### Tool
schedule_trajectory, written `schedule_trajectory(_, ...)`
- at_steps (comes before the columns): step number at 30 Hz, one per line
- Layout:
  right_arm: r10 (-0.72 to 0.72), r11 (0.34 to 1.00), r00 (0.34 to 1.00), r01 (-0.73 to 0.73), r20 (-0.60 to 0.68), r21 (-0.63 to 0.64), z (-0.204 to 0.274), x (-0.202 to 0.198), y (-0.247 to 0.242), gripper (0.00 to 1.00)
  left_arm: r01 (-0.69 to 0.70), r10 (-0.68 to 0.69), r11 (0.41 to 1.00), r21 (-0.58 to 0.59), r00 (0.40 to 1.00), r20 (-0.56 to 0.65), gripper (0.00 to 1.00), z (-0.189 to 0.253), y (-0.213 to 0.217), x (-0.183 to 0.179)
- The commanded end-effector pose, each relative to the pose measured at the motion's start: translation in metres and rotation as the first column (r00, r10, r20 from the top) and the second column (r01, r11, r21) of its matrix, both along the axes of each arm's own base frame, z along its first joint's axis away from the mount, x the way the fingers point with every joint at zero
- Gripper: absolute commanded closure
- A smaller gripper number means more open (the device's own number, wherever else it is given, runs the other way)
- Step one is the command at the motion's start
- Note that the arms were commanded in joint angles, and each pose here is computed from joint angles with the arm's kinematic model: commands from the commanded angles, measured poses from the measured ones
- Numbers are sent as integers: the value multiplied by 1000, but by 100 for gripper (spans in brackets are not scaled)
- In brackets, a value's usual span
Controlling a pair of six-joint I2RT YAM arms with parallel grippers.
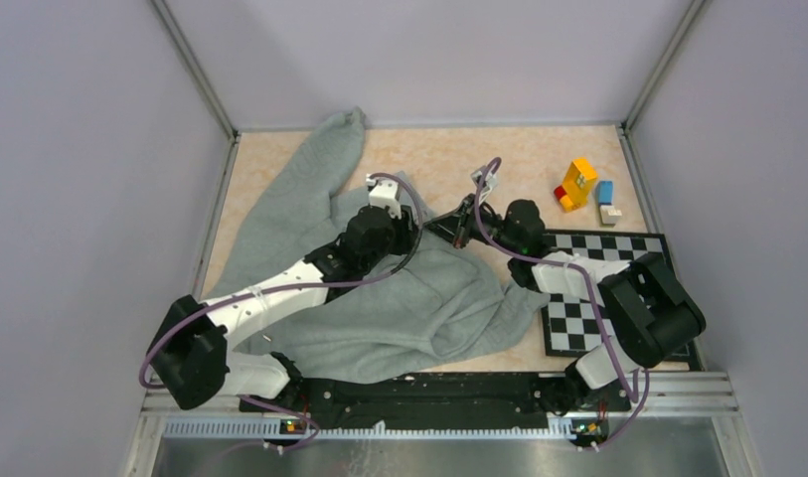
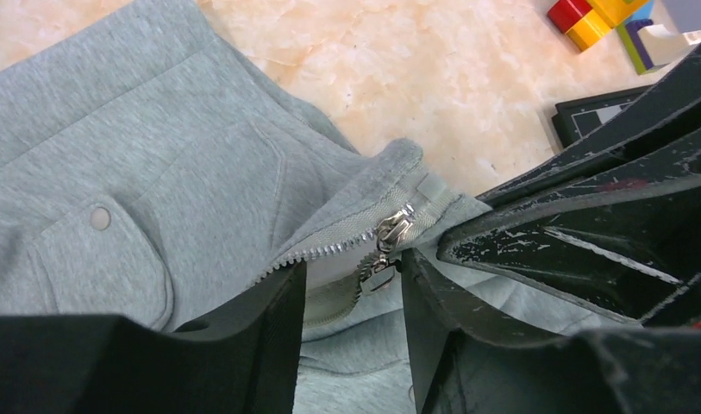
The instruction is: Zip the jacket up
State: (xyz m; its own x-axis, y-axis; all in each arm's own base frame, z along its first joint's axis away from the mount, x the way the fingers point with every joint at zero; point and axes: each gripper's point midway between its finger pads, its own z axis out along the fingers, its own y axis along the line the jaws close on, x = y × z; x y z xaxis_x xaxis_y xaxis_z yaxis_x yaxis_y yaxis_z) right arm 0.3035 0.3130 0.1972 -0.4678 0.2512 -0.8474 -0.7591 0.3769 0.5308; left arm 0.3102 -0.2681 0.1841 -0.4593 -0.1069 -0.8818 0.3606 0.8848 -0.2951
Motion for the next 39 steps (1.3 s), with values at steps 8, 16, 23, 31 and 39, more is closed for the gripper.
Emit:
schedule_trajectory(8,-20,999,993,15,115,45,41,5,8,100,-71,69,997,30,995,68,57,17,0,22)
schedule_trajectory(16,-36,999,992,34,121,19,39,7,9,100,-102,95,991,87,992,77,66,17,10,23)
schedule_trajectory(23,-57,998,991,57,123,5,38,8,7,100,-135,124,983,128,989,86,70,16,22,22)
schedule_trajectory(31,-47,999,991,48,124,-5,37,7,10,100,-62,53,992,108,995,82,83,15,11,17)
schedule_trajectory(39,-73,996,986,79,149,-34,38,10,4,100,36,-39,988,150,999,16,100,-3,9,0)
